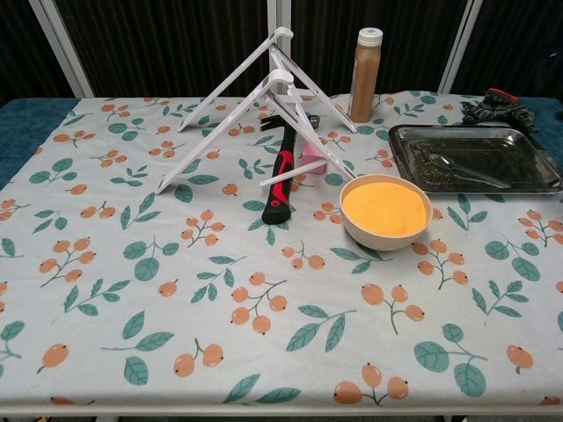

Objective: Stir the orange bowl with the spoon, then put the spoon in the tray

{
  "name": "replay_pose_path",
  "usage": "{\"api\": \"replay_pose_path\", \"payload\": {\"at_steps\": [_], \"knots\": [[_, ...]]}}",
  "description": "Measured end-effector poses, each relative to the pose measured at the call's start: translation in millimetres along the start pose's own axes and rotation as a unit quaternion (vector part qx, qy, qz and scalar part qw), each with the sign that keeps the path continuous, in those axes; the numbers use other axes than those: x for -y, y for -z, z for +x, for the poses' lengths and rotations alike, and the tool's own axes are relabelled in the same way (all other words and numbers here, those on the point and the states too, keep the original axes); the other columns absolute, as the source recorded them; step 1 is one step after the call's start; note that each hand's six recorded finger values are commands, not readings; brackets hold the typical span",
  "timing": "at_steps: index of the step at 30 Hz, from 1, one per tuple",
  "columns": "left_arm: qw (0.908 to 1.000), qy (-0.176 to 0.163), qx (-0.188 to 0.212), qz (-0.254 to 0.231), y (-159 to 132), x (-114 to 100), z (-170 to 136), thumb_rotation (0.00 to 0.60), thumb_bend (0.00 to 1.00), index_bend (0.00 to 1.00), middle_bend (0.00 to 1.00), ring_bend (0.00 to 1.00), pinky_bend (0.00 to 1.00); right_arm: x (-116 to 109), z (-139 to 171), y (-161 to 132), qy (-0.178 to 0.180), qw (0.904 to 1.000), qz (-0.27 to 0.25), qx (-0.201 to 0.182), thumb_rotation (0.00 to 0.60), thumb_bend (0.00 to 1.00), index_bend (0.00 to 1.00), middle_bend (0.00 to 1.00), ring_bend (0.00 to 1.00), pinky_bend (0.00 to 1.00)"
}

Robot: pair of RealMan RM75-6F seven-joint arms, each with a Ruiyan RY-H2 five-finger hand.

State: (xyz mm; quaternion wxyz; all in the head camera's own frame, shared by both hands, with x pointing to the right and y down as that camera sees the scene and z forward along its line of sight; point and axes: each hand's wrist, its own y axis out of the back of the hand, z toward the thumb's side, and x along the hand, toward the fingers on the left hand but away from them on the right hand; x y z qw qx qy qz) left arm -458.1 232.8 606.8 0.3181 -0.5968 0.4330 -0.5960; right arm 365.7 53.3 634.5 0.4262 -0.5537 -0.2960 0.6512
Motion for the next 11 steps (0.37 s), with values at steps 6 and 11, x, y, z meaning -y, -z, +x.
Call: {"api": "replay_pose_path", "payload": {"at_steps": [6,11], "knots": [[1.0,-0.003,0.008,0.0,-6.7,-4.1,2.6,0.6,0.07,0.16,0.08,0.04,0.09,1.9,66.6,42.0,0.014,0.9974,-0.068,-0.017,0.6,0.23,0.23,0.24,0.12,0.15],[0.9999,0.001,0.012,-0.003,-11.6,-5.9,3.4,0.6,0.07,0.16,0.08,0.04,0.09,10.7,122.6,63.0,0.027,0.9931,-0.11,-0.032,0.6,0.23,0.19,0.18,0.05,0.08]]}}
